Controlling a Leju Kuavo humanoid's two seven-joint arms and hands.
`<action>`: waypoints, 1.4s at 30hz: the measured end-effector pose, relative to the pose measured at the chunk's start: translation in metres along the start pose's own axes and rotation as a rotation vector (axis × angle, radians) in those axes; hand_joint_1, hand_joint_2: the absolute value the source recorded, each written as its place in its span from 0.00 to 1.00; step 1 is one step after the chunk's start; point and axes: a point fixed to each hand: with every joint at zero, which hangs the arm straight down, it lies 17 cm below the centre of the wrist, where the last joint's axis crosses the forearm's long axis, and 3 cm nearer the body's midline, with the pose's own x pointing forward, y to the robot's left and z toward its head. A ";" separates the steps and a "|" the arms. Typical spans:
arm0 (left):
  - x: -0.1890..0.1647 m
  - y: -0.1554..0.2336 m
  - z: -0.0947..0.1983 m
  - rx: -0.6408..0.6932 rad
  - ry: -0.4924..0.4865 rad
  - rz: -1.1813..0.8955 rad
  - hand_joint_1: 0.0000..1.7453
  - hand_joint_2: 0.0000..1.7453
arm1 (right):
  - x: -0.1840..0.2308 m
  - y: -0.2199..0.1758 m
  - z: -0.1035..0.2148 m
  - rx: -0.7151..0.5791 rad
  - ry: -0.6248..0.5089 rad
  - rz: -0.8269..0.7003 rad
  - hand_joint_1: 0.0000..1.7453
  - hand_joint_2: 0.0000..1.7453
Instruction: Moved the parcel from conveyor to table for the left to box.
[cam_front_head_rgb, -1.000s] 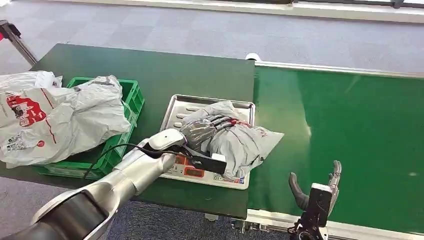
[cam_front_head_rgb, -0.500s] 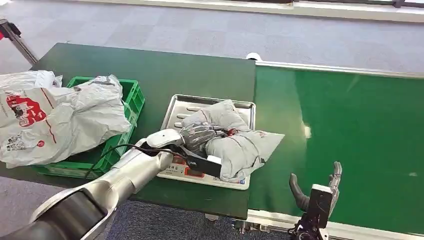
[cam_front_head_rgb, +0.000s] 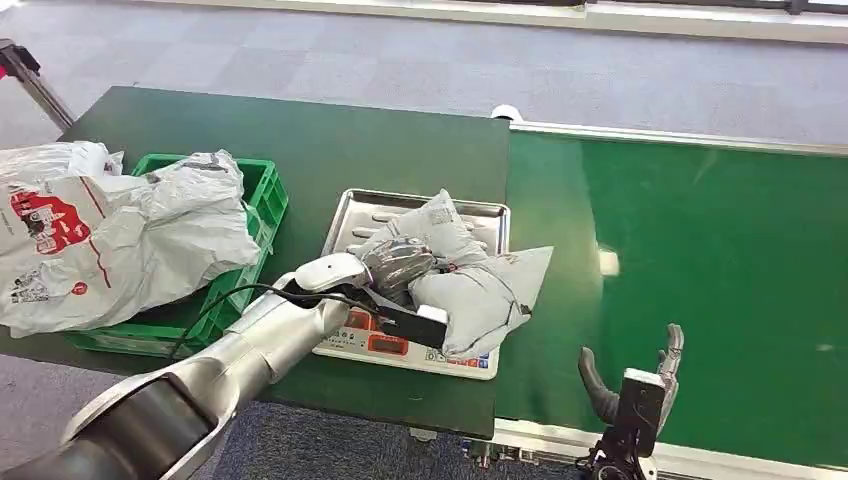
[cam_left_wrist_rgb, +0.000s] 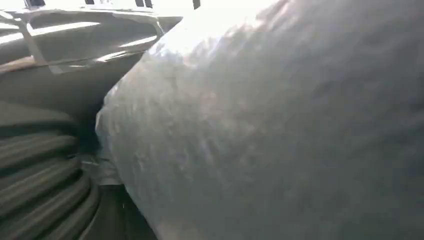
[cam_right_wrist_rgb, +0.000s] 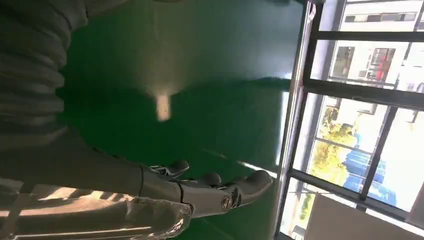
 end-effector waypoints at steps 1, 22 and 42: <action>0.002 -0.001 0.000 -0.005 -0.011 0.010 1.00 1.00 | 0.000 0.000 0.000 0.000 0.000 0.000 0.00 1.00; 0.066 0.104 0.037 0.620 -0.284 0.267 1.00 1.00 | 0.001 0.007 0.001 0.009 0.001 0.003 0.00 1.00; 0.103 0.177 0.107 1.114 -0.182 -0.219 1.00 1.00 | 0.001 0.009 0.003 0.022 0.007 0.007 0.00 1.00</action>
